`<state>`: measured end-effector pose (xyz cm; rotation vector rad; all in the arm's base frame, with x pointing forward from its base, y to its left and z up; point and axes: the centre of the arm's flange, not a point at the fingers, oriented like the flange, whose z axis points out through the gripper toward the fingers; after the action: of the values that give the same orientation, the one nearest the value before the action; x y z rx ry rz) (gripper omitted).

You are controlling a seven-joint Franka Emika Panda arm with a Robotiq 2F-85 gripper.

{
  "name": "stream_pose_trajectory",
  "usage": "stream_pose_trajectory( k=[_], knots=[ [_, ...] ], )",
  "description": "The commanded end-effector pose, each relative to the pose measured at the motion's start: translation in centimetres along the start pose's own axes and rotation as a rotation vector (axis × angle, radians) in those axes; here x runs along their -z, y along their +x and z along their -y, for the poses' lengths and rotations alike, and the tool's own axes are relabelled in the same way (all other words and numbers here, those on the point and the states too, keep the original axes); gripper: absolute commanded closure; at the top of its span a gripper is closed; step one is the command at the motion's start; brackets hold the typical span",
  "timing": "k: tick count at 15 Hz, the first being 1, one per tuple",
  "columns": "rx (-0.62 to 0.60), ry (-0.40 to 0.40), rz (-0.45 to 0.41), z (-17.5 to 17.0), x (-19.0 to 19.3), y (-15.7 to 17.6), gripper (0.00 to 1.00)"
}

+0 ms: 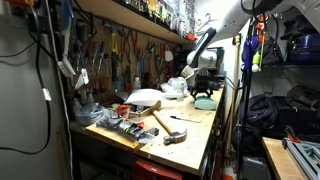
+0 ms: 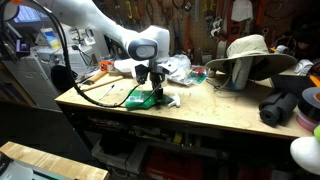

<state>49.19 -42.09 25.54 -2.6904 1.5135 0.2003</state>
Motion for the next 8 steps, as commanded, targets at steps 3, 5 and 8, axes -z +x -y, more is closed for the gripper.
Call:
stream_pose_trajectory(
  k=[3, 5, 8],
  knots=[
    [-0.06, 0.03, -0.023, -0.8, 1.1, 0.8, 0.0],
    [-0.103, 0.04, -0.022, -1.0, 1.5, 1.2, 0.0],
    [-0.198, 0.044, -0.021, -1.4, 1.6, 1.7, 0.0]
  ],
)
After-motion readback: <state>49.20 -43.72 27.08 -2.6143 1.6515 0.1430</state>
